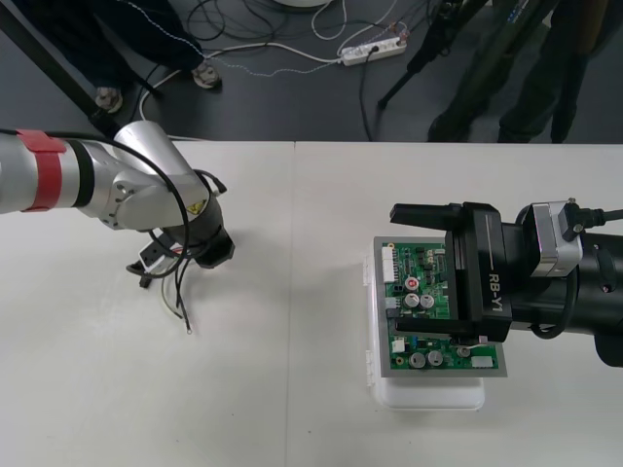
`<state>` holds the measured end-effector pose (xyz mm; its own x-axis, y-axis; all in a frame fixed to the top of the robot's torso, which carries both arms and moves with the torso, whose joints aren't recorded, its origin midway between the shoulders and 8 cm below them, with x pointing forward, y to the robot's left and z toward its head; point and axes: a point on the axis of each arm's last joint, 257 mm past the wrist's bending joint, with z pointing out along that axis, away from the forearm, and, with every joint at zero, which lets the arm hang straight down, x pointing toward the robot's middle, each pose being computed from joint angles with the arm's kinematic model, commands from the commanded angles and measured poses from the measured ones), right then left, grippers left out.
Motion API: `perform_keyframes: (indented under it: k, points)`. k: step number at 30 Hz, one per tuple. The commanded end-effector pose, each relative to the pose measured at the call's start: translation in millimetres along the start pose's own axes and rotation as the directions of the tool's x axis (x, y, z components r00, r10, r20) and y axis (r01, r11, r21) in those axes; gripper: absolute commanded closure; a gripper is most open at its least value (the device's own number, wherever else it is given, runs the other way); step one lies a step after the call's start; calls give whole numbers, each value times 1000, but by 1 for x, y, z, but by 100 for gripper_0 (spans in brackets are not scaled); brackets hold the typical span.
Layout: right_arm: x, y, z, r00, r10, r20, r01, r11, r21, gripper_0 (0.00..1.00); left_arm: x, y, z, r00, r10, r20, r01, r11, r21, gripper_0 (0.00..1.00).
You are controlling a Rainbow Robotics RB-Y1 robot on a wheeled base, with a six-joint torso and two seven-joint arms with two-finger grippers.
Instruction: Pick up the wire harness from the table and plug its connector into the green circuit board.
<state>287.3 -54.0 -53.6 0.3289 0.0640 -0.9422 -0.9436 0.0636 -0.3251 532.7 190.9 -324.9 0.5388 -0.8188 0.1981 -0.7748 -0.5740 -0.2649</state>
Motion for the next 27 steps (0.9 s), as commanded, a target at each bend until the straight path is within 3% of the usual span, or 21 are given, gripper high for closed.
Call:
perform_keyframes:
  k: [1,14,27]
  points:
    - [-3,-1,-4,999,-41,-11,41,999,-2,0,15,-29,-47,1000,-14,-27,14,1000,11,100]
    - [-3,-2,-4,999,-31,-11,31,1000,0,0,5,-23,-85,982,-171,-79,161,979,-126,100]
    - [-3,-2,-5,1000,-12,-12,12,1000,4,0,3,-8,-137,926,-374,-42,338,876,-343,100]
